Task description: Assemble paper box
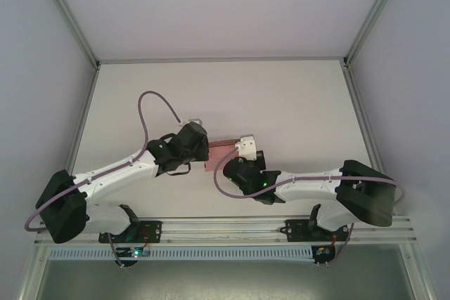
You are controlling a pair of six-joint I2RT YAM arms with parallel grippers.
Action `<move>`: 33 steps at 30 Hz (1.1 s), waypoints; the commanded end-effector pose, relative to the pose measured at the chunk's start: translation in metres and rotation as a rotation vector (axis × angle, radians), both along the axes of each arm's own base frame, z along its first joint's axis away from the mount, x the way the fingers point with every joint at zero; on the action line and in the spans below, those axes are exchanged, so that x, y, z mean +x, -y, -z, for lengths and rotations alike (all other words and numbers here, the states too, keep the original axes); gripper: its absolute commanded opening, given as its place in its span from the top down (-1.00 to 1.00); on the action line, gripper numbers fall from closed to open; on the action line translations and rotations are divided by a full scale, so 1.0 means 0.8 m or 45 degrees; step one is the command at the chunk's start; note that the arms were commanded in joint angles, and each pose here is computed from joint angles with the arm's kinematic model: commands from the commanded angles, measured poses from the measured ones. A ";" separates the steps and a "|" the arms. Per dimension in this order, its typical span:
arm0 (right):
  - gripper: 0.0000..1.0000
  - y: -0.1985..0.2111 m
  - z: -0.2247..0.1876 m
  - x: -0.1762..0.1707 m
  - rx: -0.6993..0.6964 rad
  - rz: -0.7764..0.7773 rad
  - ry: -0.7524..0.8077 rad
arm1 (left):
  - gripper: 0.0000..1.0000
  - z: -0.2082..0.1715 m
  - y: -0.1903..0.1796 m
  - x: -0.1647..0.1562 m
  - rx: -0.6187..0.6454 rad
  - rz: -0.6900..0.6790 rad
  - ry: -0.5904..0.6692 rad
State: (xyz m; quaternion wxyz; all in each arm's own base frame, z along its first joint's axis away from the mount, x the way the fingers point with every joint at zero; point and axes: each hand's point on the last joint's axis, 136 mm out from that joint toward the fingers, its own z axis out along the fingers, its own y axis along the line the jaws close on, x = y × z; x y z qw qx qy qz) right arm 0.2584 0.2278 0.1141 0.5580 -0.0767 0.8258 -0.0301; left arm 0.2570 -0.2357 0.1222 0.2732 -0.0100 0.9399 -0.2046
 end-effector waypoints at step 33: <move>1.00 0.002 0.070 -0.018 -0.240 -0.154 -0.194 | -1.00 -0.040 -0.042 0.008 -0.437 -0.327 -0.200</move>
